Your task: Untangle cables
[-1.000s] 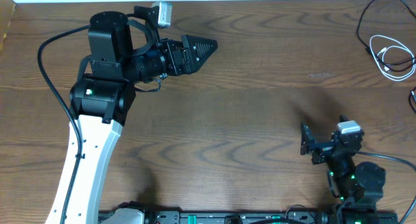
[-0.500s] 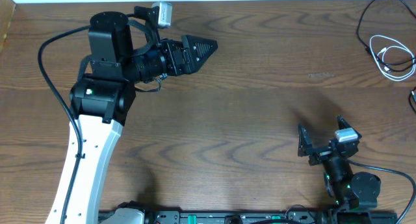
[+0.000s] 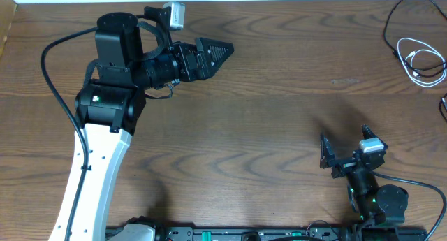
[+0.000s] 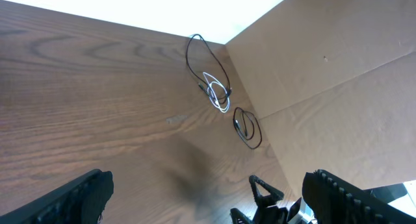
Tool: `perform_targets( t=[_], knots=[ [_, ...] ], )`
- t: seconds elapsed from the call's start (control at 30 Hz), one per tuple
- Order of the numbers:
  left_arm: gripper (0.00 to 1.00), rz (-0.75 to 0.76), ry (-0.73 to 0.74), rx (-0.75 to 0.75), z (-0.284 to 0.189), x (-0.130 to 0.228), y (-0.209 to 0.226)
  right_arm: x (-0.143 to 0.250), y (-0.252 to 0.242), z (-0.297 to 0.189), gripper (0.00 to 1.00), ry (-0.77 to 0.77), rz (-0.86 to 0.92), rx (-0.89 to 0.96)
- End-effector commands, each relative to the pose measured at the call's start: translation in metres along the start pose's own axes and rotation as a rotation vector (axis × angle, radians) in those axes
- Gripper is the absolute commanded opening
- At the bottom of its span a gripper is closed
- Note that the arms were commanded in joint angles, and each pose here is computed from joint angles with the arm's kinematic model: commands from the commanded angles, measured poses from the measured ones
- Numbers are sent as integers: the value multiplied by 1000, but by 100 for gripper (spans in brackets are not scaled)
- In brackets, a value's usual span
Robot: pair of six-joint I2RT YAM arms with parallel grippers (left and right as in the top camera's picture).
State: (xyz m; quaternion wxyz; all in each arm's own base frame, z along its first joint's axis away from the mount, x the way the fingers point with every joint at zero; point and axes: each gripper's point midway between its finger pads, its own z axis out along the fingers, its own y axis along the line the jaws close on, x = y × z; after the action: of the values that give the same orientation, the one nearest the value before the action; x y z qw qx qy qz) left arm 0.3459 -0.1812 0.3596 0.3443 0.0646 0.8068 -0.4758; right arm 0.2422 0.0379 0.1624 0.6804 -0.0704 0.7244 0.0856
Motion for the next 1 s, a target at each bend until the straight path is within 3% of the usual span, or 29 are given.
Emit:
perform_targets(
  t=[0.0, 0.17, 0.23, 0.47, 0.63, 0.73, 0.97],
  knots=[
    [98, 8, -1, 4, -2, -2, -3, 1, 0, 0, 99, -3, 5, 1],
    [98, -5, -29, -84, -6, -6, 17, 1, 0, 0, 99, -3, 5, 1],
    [98, 75, -23, -179, -9, -3, 36, 1, 0, 0, 99, -3, 5, 1],
    [98, 363, 278, -528, -40, 58, 108, 1, 0, 0, 99, -3, 5, 1],
    [98, 478, 322, -687, -75, 89, 128, 1, 0, 0, 99, -3, 5, 1],
    [98, 539, 295, -699, -85, 103, 128, 1, 0, 0, 99, -3, 5, 1],
    [98, 743, 2, -723, -100, 121, 130, 1, 0, 0, 99, -3, 5, 1]
  ],
)
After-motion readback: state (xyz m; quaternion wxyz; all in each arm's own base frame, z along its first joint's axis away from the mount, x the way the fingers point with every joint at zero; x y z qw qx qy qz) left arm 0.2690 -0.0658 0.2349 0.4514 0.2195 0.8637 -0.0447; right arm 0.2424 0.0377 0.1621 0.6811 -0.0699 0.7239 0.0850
